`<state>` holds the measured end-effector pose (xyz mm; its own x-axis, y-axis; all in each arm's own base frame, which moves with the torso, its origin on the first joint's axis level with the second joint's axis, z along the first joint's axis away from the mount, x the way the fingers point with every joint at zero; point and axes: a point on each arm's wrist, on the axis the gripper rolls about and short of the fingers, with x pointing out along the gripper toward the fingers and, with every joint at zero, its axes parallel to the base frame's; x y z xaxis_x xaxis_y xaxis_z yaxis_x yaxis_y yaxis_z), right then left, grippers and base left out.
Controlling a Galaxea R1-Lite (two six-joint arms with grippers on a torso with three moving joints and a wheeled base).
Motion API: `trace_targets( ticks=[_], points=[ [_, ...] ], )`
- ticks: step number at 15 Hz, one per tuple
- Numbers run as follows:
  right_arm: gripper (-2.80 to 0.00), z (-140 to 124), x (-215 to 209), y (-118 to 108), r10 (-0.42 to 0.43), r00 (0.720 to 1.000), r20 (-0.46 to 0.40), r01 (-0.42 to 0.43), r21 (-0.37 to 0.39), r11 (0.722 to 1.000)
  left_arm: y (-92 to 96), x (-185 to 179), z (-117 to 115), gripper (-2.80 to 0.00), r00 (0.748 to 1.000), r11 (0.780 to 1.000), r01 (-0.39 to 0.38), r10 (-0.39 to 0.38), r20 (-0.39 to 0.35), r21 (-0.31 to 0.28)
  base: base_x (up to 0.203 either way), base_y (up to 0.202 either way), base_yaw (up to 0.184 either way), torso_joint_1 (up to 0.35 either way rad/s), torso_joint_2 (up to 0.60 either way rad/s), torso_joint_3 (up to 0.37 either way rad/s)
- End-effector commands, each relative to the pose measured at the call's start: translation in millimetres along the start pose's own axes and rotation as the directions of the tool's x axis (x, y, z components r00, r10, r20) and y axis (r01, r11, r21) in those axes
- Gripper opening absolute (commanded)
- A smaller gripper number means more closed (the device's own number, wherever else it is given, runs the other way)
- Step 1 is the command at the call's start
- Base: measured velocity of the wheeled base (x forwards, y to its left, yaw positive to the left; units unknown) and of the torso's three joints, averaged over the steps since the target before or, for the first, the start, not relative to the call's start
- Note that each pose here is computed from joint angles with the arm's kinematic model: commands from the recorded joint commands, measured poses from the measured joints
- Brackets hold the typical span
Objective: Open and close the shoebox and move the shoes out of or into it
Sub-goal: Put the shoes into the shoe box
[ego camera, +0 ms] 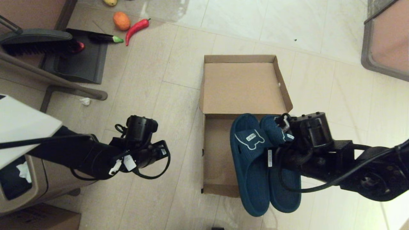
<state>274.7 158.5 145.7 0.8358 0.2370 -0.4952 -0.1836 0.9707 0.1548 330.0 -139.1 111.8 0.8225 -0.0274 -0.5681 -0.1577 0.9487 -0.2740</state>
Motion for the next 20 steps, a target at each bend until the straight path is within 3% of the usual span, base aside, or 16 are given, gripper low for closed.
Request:
trace_targets(
  ticks=[1, 6, 10, 20],
  points=[
    [-2.80, -26, 34, 6, -0.025, 0.997, -0.070, 0.023, -0.026, 0.999, 3.7, 4, 0, -2.80, 1.000, 1.000, -0.013, 0.013, -0.002, -0.009, 0.000, 0.000, 0.000, 0.000, 0.00, 0.000],
    [-2.80, -49, 88, 11, -0.077, 0.997, -0.016, 0.076, -0.031, 0.997, 6.7, 11, -4, -2.80, 1.000, 1.000, -0.025, 0.025, -0.019, -0.009, 0.000, 0.000, 0.000, 0.000, 0.00, 0.000],
    [-2.80, -38, 109, 10, -0.120, 0.992, 0.040, 0.120, -0.006, 0.993, 9.5, 13, -3, -2.80, 0.999, 0.999, -0.034, 0.034, -0.020, -0.014, 0.000, 0.000, 0.000, 0.000, 0.00, 0.000],
    [-2.80, -19, 113, 6, -0.142, 0.985, 0.102, 0.140, 0.028, 0.990, 10.4, 13, -5, -2.80, 0.999, 0.999, -0.037, 0.037, -0.027, -0.011, 0.000, 0.000, 0.000, 0.000, 0.00, 0.000]
  ],
)
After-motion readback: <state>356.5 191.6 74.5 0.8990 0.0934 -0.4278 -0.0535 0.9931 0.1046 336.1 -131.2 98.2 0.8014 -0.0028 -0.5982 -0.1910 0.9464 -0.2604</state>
